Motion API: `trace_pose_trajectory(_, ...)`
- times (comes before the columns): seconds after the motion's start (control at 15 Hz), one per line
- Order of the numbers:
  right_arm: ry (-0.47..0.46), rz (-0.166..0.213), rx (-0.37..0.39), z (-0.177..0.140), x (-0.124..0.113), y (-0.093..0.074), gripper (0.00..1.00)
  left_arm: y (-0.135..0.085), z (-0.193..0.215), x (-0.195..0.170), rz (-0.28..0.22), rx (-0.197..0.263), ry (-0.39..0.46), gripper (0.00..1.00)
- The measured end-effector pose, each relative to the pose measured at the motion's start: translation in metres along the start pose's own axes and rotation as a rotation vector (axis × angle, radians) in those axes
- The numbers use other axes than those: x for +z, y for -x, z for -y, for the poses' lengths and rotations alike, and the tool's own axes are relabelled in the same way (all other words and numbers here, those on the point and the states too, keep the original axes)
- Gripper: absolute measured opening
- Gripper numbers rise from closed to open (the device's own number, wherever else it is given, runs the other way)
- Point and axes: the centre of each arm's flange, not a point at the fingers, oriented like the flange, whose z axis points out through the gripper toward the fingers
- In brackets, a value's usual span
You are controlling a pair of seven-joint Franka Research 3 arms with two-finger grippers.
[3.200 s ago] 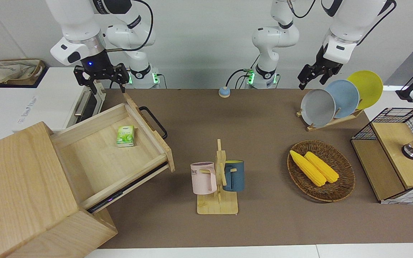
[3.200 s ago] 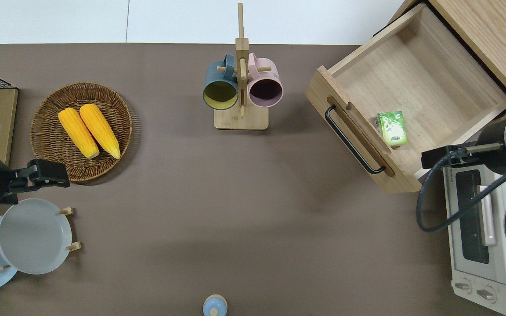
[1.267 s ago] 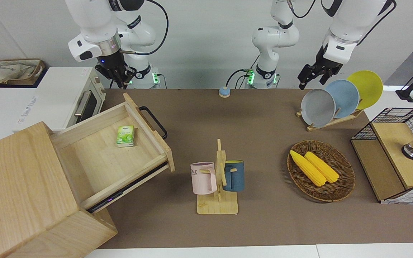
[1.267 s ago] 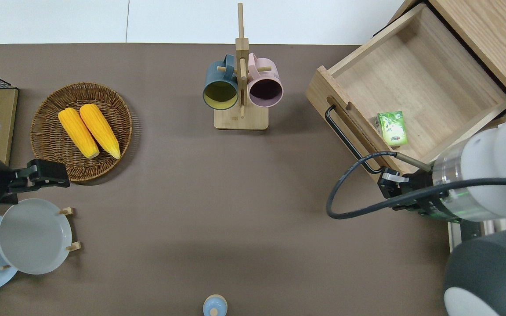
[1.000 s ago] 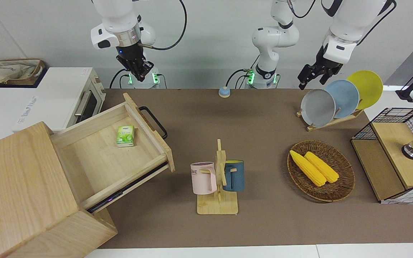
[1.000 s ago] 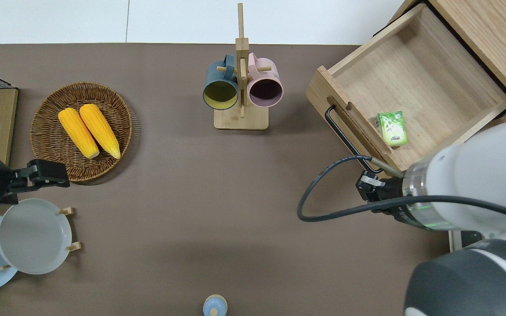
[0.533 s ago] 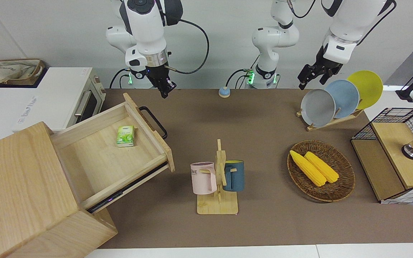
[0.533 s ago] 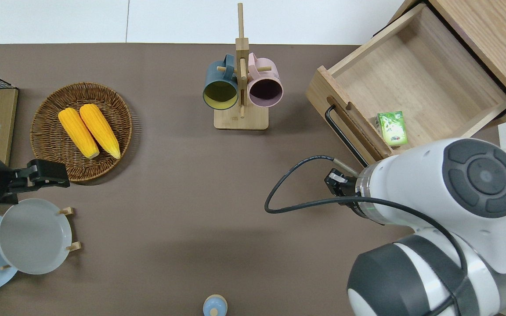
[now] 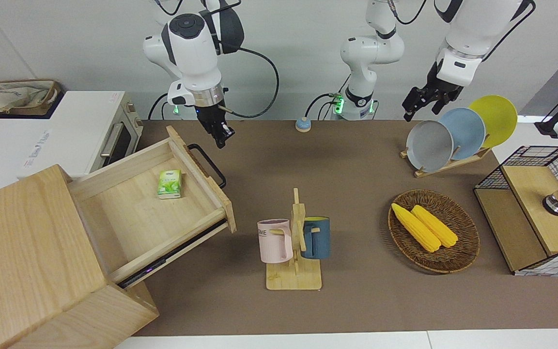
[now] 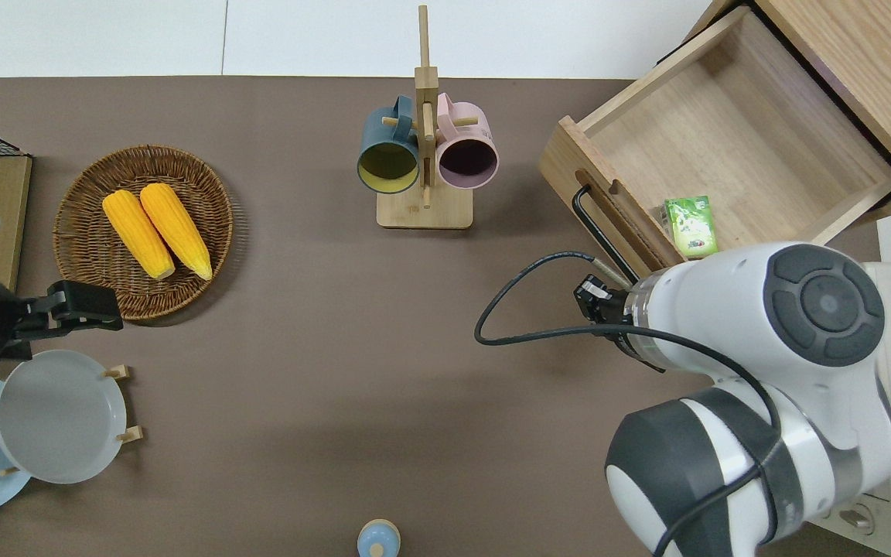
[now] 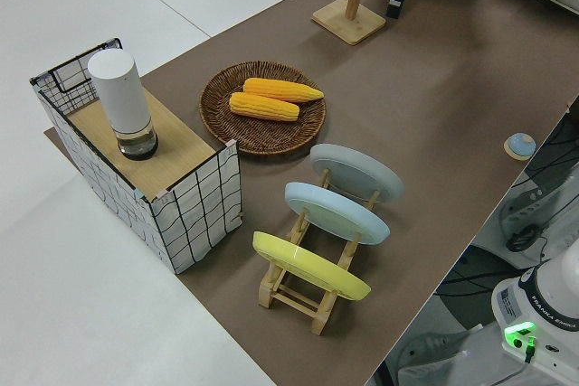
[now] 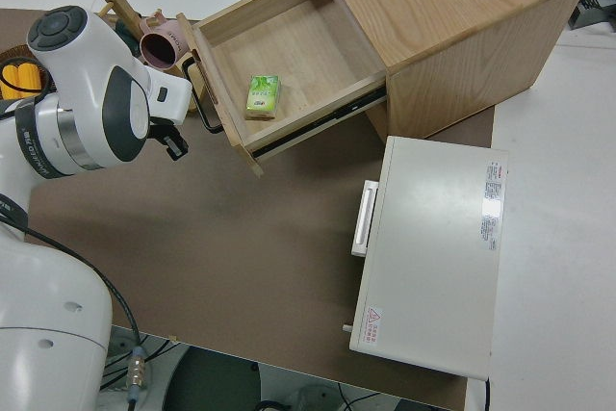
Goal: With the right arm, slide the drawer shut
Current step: 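Push the drawer front with the right gripper away from the robot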
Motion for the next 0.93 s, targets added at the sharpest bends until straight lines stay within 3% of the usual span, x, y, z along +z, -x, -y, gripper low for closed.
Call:
trace_pose_trajectory(0.53,0.016,-0.037,-0.012,0.015,0.05,-0.022,0.01,0.0,0.0,0.0,0.0,0.0,0.0,1.0)
trace_pose_trajectory(0.93,0.004,-0.065,-0.011,0.018,0.047,-0.033,0.01,0.0,0.0,0.0,0.0,0.0,0.0,1.0)
